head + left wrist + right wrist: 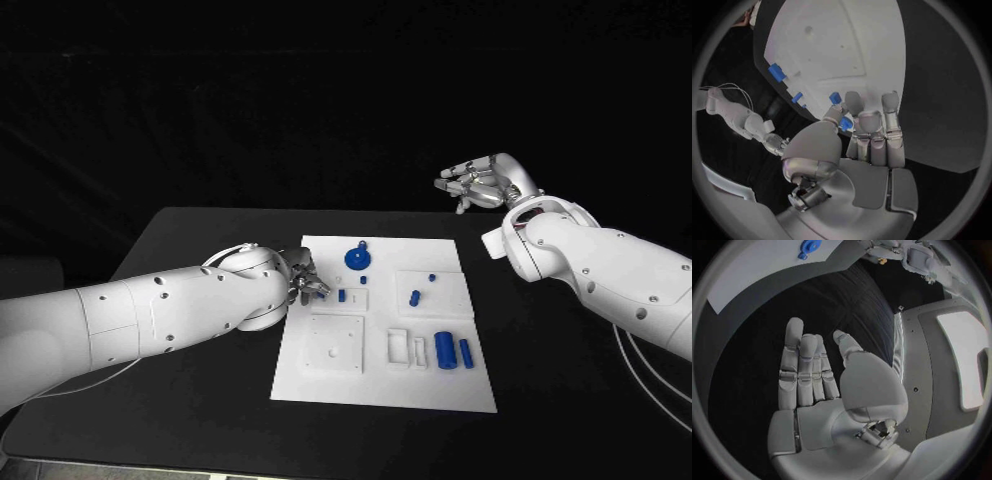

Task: Assemble the parts on the task board

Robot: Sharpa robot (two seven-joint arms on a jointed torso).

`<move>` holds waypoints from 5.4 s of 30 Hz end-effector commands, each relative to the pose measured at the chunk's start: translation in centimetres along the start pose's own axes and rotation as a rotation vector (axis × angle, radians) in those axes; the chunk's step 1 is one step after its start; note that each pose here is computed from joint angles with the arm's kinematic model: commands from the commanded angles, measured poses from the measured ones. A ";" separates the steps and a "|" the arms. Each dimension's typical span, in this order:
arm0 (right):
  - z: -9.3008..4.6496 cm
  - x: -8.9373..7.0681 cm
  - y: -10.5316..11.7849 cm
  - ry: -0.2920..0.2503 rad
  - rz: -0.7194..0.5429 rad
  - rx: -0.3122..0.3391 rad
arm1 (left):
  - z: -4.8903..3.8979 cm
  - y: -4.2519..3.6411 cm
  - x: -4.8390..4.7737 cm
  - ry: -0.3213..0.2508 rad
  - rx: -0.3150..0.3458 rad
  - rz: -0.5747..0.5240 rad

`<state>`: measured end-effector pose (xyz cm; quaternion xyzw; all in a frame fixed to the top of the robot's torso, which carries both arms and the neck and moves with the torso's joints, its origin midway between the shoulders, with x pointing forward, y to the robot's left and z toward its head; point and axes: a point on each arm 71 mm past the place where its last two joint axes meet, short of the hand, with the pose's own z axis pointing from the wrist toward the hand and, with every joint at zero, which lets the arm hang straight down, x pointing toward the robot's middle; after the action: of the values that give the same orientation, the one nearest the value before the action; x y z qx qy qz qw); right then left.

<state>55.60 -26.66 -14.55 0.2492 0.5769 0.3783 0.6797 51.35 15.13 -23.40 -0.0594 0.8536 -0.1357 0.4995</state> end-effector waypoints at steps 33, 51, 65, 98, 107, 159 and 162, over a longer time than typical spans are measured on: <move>0.0 0.3 0.4 0.022 0.004 -0.021 | 0.41 -0.58 0.87 0.052 0.018 0.055; 0.1 0.5 0.5 0.026 0.006 -0.021 | 0.42 -0.40 1.02 0.081 0.014 0.070; 0.1 0.6 0.5 0.028 0.007 -0.021 | 0.82 -0.43 0.99 0.095 0.001 0.077; 0.2 0.8 0.5 0.032 0.009 -0.021 | 1.22 -0.49 1.75 0.167 -0.028 0.124; 0.2 0.9 0.5 0.034 0.010 -0.021 | 1.61 -0.72 1.70 0.173 -0.035 0.133; 0.2 0.9 0.4 0.044 0.010 -0.019 | 1.50 0.21 0.79 0.265 -0.045 0.051; 0.2 0.9 0.4 0.045 0.011 -0.020 | 1.31 0.12 0.04 0.284 -0.038 0.035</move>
<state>55.74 -25.77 -14.76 0.2436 0.5850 0.3880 0.6693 52.92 14.58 -23.39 -0.0305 0.8975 -0.1248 0.4219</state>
